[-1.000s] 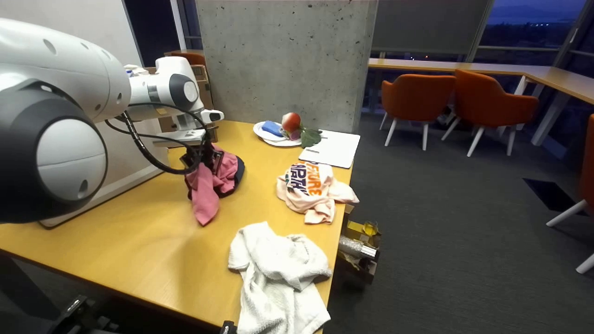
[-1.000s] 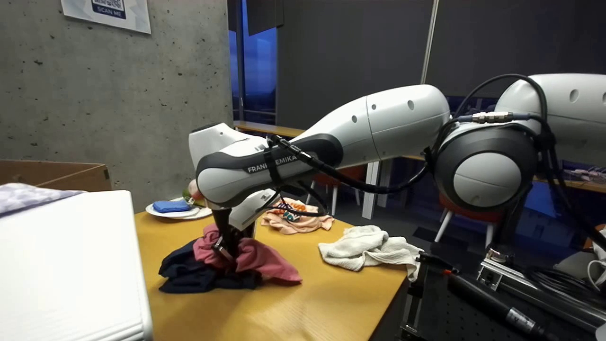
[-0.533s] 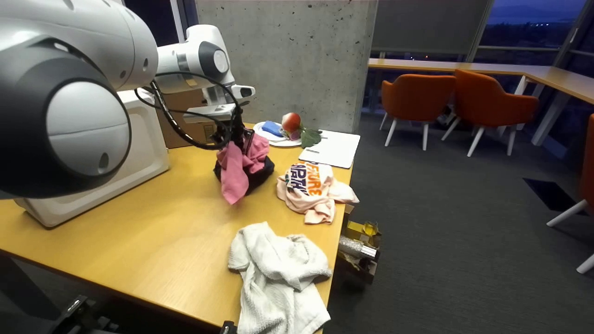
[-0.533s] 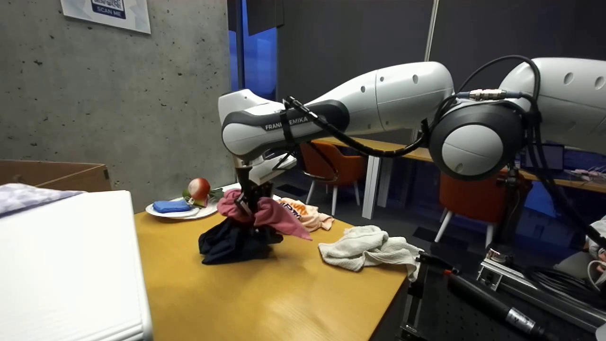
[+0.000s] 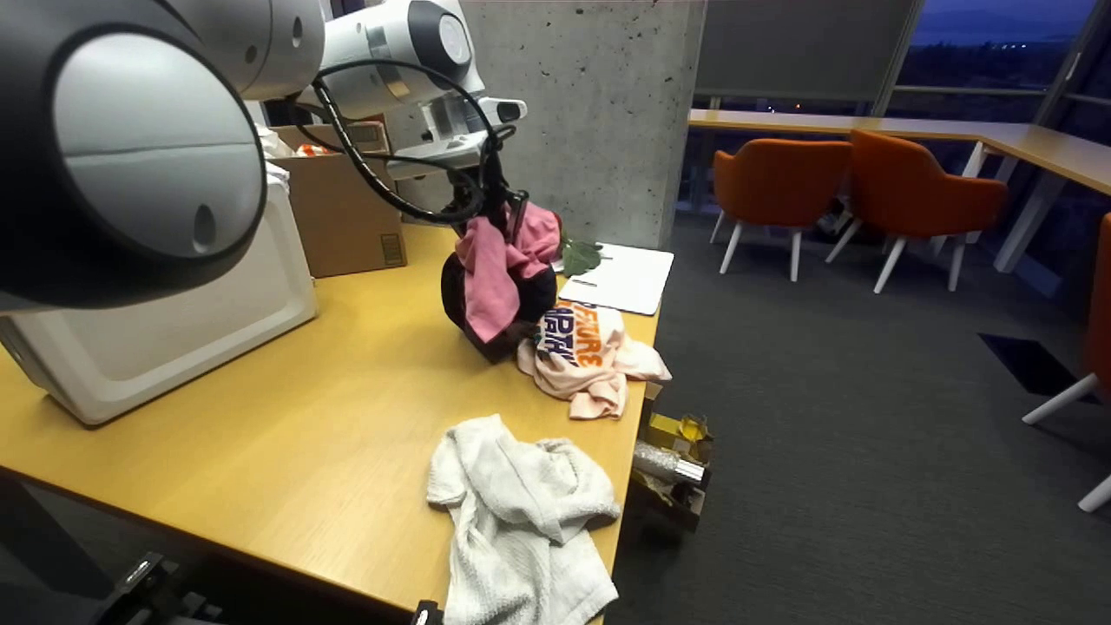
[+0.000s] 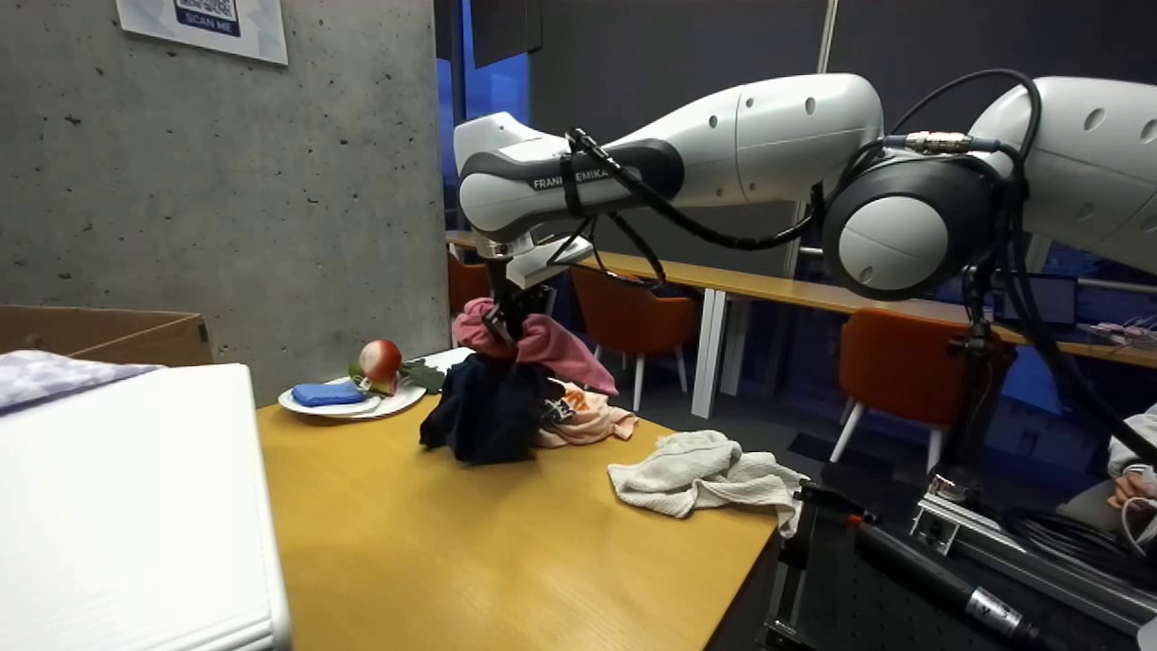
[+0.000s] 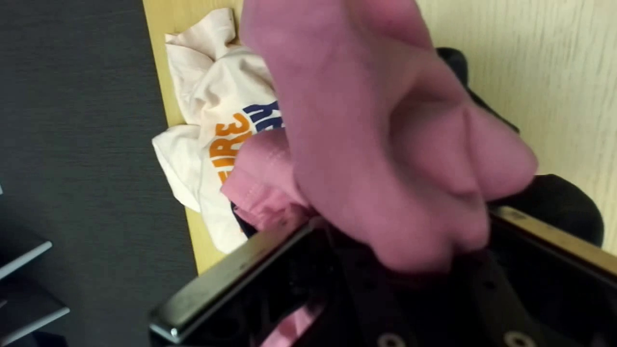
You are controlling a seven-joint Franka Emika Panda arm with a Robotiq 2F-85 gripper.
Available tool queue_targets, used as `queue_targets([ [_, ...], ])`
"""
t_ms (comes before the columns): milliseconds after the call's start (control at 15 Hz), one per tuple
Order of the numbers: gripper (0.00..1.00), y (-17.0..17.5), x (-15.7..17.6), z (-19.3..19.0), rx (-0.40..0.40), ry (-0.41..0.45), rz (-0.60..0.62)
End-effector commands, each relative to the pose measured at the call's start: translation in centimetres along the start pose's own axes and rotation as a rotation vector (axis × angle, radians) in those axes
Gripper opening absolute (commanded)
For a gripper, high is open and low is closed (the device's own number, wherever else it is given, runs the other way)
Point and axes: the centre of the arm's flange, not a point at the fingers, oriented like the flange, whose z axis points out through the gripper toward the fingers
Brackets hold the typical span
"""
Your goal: Put the pink shirt on the blue shirt, then put them on the peach shirt, then put them on the white towel and move them backwards
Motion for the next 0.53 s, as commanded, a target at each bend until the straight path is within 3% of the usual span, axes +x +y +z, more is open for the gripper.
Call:
queue_targets([
  [0, 0.05, 2.6, -0.6, 2.6, -0.037, -0.042, 0.036],
  [467, 0.05, 4.2, -2.5, 11.2, -0.050, -0.123, 0.117],
])
